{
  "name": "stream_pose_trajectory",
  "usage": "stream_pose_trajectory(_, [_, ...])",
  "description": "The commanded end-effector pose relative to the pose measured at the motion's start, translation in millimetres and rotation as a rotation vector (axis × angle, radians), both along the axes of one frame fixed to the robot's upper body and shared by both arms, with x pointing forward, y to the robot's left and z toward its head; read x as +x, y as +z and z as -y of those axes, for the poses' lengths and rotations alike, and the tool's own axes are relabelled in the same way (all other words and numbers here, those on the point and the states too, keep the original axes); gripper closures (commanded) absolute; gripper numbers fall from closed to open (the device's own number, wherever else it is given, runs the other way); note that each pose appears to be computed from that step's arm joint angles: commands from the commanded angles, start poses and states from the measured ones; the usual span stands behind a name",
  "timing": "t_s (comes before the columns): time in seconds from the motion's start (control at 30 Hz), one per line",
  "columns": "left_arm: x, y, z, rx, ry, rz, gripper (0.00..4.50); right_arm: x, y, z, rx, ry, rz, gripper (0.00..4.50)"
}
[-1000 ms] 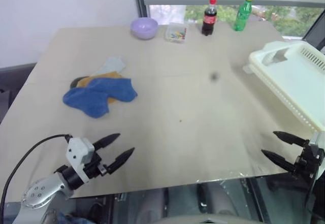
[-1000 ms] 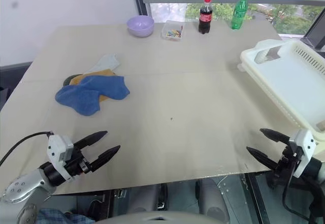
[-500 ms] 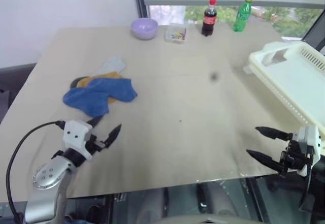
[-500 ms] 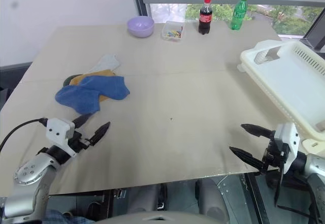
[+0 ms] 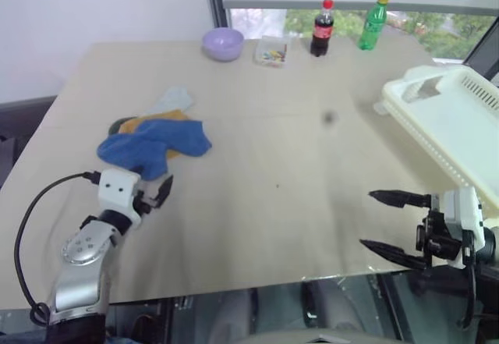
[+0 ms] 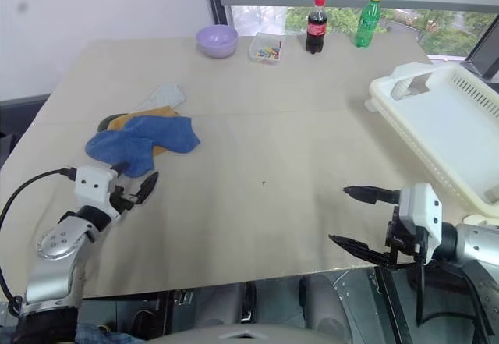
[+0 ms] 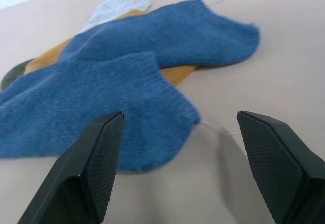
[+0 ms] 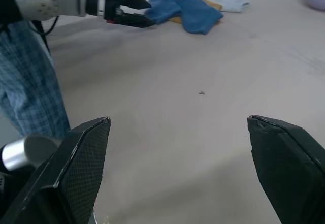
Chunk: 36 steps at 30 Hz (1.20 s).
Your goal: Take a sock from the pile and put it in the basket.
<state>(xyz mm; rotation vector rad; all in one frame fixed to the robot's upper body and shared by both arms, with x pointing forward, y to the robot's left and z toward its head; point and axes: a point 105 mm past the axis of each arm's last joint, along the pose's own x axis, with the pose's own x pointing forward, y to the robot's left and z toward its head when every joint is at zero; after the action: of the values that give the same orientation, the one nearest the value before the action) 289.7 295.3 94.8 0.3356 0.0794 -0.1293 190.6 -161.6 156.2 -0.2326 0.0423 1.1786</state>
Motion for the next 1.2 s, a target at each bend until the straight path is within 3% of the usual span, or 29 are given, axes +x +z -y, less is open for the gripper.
stream_pose_trajectory(0.03, [2.6, 6.6, -4.5, 0.019, 0.019, 0.023, 0.67, -2.4, 7.3, -4.6, -0.009, 0.022, 0.038, 0.11])
stream_pose_trajectory(0.23, [6.7, -14.6, -5.8, 0.001, 0.038, -0.095, 0.67, -2.6, 2.4, -2.5, -0.011, 0.016, 0.032, 0.11])
stream_pose_trajectory(0.37, [19.2, -16.3, -3.8, 0.036, 0.05, -0.105, 1.79, -3.0, 0.3, -1.2, -0.007, 0.013, 0.032, 0.0])
stream_pose_trajectory(0.43, [21.2, -13.7, -2.7, 0.056, 0.045, -0.091, 2.88, -3.2, -0.9, 0.0, -0.01, 0.009, 0.034, 0.0])
stream_pose_trajectory(0.47, [21.5, -12.0, -2.6, 0.066, 0.043, -0.082, 3.11, -3.3, -1.8, 1.0, -0.012, 0.004, 0.033, 0.0])
stream_pose_trajectory(0.57, [20.9, -7.0, -3.0, 0.084, 0.038, -0.056, 4.46, -4.4, -5.1, 3.0, -0.015, -0.005, 0.03, 0.0])
stream_pose_trajectory(0.7, [19.8, 0.0, 8.0, 0.013, -0.009, -0.049, 4.46, -5.1, -7.7, 4.6, -0.013, -0.015, 0.032, 0.0])
stream_pose_trajectory(0.8, [15.7, 5.1, 42.2, -0.108, -0.156, -0.074, 4.46, -5.1, -8.7, 6.1, -0.013, -0.022, 0.035, 0.0])
stream_pose_trajectory(0.9, [-0.5, 10.7, 114.4, -0.284, -0.432, -0.184, 4.46, -4.4, -8.5, 7.4, -0.012, -0.029, 0.041, 0.0])
stream_pose_trajectory(1.1, [-23.8, 9.6, 233.8, -0.546, -0.757, -0.44, 4.46, 1.6, -10.7, 13.1, -0.039, -0.054, 0.054, 0.0])
stream_pose_trajectory(1.2, [-36.2, 1.0, 286.5, -0.581, -0.87, -0.618, 4.46, 6.9, -13.0, 16.2, -0.057, -0.089, 0.057, 0.0])
